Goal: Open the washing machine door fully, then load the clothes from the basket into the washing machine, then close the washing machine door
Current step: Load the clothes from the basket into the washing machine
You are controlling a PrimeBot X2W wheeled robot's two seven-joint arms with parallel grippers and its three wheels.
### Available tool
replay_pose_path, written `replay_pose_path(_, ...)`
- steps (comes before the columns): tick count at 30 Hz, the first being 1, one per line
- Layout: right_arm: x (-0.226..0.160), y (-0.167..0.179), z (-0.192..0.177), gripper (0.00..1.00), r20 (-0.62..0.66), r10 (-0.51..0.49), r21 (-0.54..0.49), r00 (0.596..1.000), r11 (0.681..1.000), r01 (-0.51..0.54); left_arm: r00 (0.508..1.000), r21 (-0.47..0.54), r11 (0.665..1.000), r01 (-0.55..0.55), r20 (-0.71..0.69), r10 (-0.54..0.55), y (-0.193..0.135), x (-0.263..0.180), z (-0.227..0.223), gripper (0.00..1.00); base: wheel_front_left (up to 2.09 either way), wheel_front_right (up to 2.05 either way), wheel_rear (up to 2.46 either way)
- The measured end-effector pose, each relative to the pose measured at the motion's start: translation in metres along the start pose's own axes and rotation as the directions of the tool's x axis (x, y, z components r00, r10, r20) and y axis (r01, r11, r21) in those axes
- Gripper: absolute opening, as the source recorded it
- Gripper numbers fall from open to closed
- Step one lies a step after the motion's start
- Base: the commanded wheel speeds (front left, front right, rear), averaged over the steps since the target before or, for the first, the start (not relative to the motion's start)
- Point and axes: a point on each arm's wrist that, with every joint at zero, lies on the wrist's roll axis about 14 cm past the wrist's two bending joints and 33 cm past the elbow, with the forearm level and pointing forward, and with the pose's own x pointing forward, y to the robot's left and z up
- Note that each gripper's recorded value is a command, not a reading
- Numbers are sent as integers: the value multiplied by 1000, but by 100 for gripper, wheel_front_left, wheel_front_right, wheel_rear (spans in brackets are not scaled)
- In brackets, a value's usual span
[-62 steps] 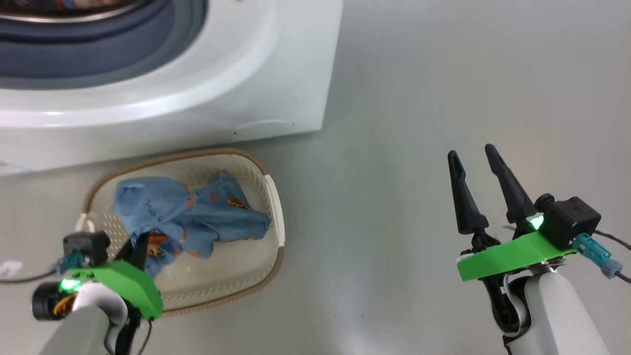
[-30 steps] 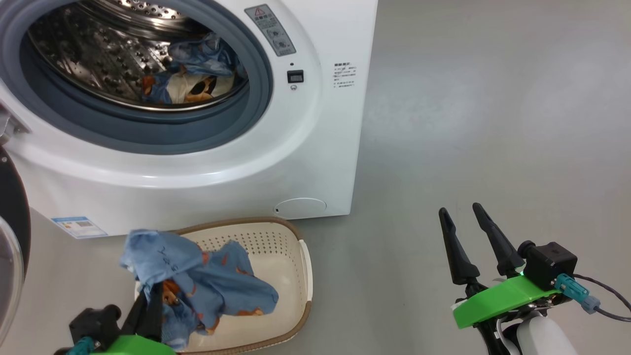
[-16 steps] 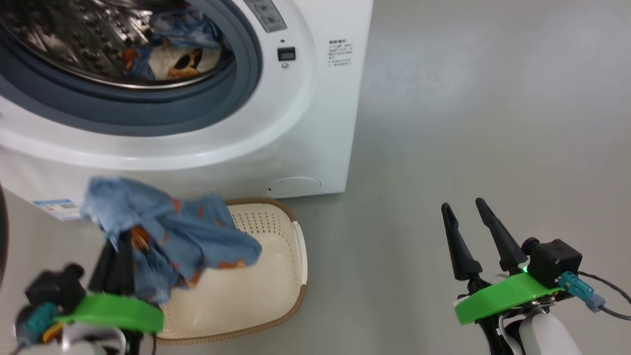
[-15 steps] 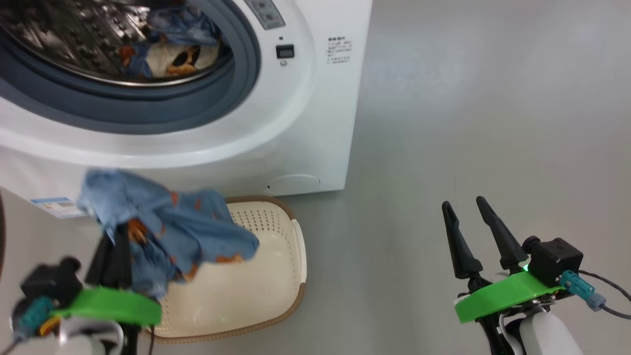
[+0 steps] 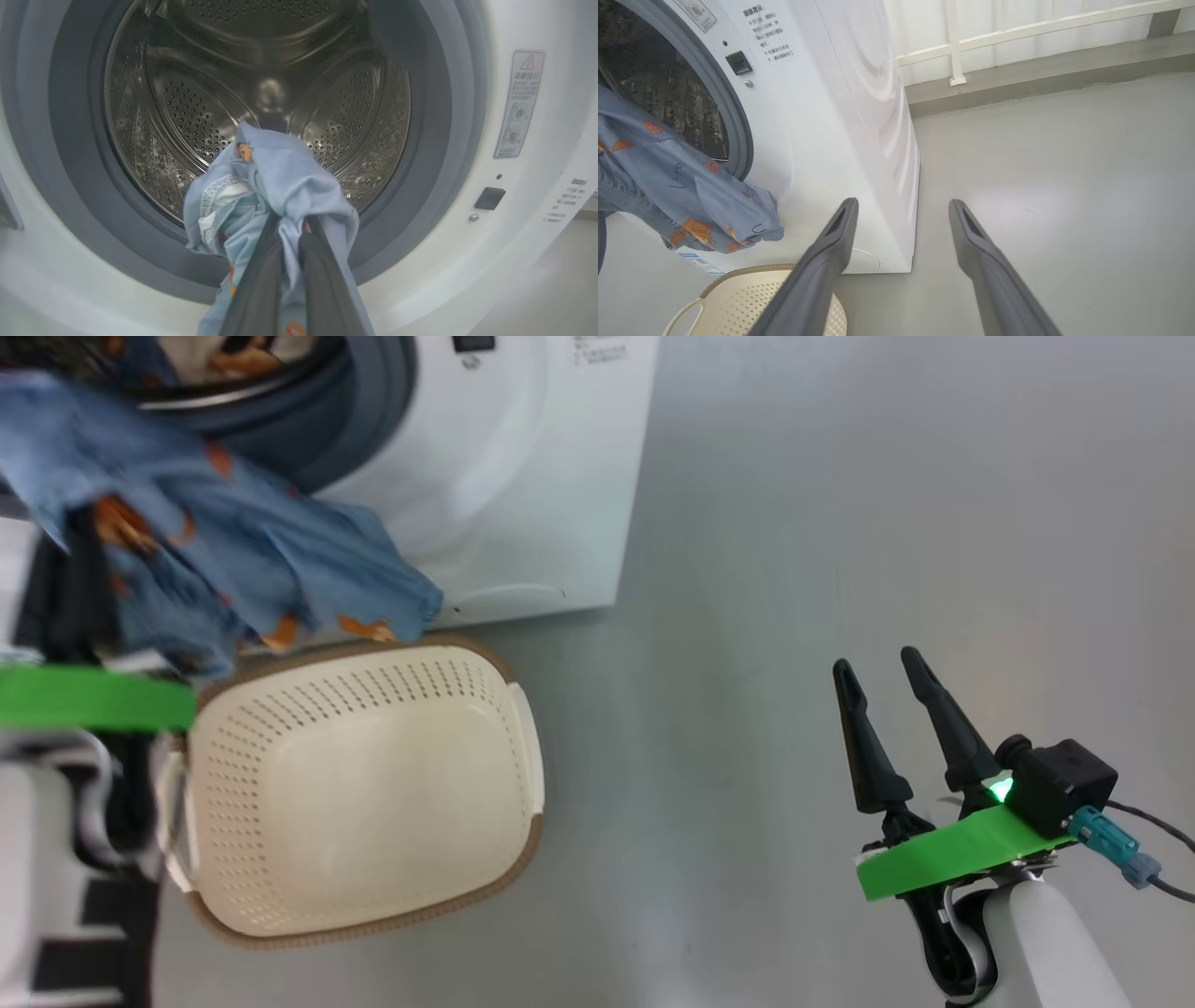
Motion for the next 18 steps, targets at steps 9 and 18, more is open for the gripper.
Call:
replay_pose_path(9, 11, -22, -21, 100, -36, -47, -4, 998, 999, 46, 1000, 9, 1000, 20, -21, -20, 18, 69, -23, 0, 0, 0, 0)
replay_pose_path(18, 14, -50, -47, 100, -89, -113, 1, 990, 994, 114, 997, 5, 1000, 24, -77, -24, 35, 138, -60, 0, 0, 0, 0)
